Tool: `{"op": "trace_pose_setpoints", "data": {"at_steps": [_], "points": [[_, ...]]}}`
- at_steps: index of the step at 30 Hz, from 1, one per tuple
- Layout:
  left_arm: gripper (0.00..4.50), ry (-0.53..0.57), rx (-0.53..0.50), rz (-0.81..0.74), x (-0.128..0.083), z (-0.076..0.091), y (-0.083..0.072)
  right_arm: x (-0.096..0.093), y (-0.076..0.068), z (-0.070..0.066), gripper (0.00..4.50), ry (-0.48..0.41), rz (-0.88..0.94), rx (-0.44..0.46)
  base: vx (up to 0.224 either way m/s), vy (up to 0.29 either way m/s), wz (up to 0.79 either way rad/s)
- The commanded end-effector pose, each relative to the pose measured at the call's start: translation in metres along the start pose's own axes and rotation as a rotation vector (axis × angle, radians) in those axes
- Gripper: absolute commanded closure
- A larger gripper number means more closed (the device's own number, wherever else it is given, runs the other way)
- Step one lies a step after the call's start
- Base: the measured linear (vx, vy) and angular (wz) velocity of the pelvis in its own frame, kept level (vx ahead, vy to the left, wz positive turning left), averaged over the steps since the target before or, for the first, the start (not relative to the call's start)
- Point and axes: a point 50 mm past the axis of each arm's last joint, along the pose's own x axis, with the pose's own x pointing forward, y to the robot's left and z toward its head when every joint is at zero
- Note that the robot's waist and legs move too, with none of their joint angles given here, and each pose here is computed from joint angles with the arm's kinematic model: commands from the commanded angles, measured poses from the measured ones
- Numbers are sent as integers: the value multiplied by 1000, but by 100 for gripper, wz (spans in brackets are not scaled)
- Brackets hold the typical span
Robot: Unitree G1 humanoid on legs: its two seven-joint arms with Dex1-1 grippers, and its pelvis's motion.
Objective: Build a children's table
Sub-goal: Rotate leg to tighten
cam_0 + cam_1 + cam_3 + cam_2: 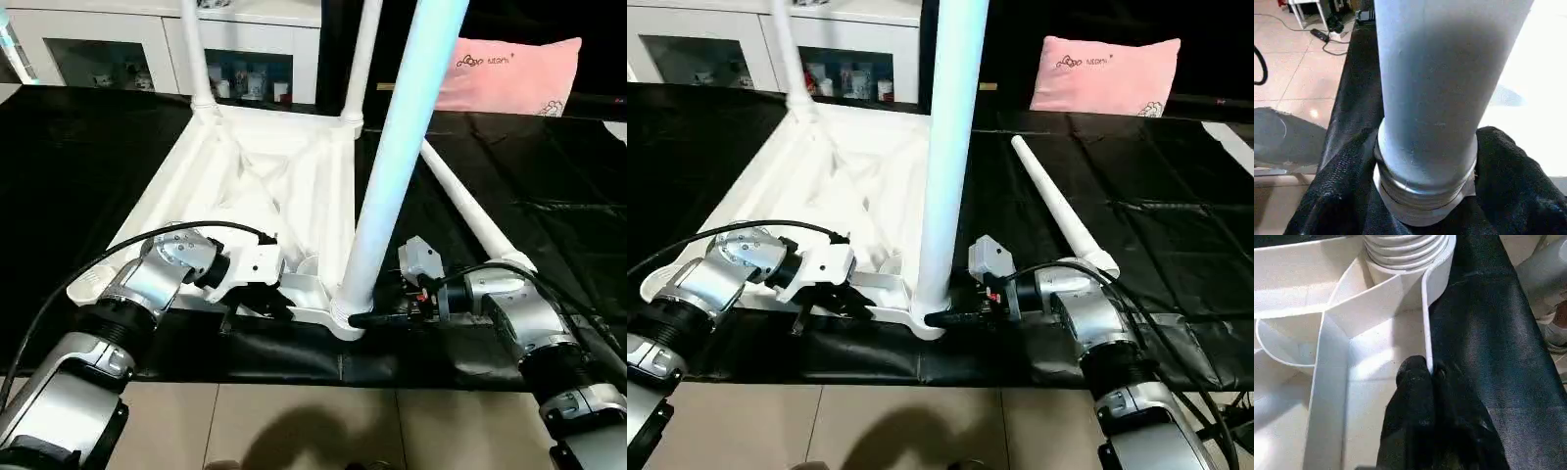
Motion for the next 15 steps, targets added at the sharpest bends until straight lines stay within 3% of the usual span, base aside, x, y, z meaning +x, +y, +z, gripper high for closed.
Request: {"op": "trace_pose_setpoints", "data": {"at_steps": [1,5,8,9,12,15], "points": [[450,20,-29,-65,15,-2,-8,4,6,-2,178,-29,20,38,0,0,0],[450,-52,-137,53,20,2,1,12,7,-5,180,-101,-71,141,0,0,0],[450,-104,-235,190,27,9,14,25,5,-13,182,-89,-186,217,-19,-3,-1],[450,-136,-308,274,33,15,21,39,2,-17,183,-88,-286,276,0,0,0],[450,-163,-391,392,44,27,32,65,-8,-17,184,-129,-454,400,-38,1,-7],[450,-165,-421,442,49,33,36,78,-12,-13,185,-147,-514,462,-67,11,-16]]}}
